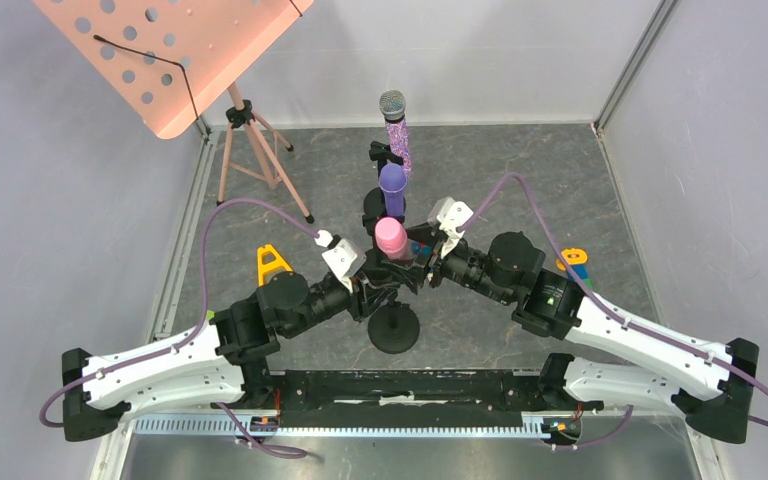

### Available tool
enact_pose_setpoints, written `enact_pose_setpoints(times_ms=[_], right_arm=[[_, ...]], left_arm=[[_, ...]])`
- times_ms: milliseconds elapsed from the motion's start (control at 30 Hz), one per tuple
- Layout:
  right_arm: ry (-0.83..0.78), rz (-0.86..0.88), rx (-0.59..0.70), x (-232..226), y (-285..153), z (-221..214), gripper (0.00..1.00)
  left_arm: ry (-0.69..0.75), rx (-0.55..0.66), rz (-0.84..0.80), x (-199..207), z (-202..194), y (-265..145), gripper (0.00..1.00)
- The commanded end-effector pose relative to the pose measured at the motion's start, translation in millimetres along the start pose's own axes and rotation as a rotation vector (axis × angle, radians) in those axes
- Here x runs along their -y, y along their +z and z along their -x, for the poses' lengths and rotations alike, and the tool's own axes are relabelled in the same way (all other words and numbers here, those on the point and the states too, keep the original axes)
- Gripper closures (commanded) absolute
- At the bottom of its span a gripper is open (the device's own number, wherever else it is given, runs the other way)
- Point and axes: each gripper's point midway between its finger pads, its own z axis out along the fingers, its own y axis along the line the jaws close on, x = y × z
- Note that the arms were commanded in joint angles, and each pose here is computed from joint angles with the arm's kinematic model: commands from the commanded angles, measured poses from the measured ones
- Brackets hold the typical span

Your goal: Remove the microphone from the stand

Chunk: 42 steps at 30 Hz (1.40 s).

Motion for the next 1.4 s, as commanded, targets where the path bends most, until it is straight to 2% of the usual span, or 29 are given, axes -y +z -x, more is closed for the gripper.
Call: enact_pose_setpoints(times_ms=[0, 200, 533, 767, 1033, 1367], right_arm=[[0.014, 0.003, 0.066, -1.9, -2.1, 15.8, 0.32], [0.070, 0.020, 0.044, -7.8, -0.7, -5.3, 0.39], [0.199, 0.005, 0.024, -14.7, -9.2, -48.3, 0.40], [0.231, 0.001, 0.073, -14.8, -17.0, -38.9, 0.35], [0.199, 0.016, 0.053, -17.8, -13.3, -29.9, 0.32], [0.150, -0.030, 0.022, -12.5, -2.6, -33.5, 0.31]], left_arm=[[-0.017, 0.022, -0.004, 3.2, 12.5, -0.5, 0.63], [-0.040, -0.009, -0.014, 2.8, -7.6, -4.5, 0.66], [-0.073, -0.085, -0.037, 5.3, -41.6, -8.0, 0.59], [-0.085, -0.101, -0.043, 5.6, -51.5, -9.5, 0.55], [-0.098, -0.083, -0.025, 3.3, -57.2, 0.7, 0.54], [-0.080, -0.122, -0.005, 0.2, -70.4, 9.7, 0.54]])
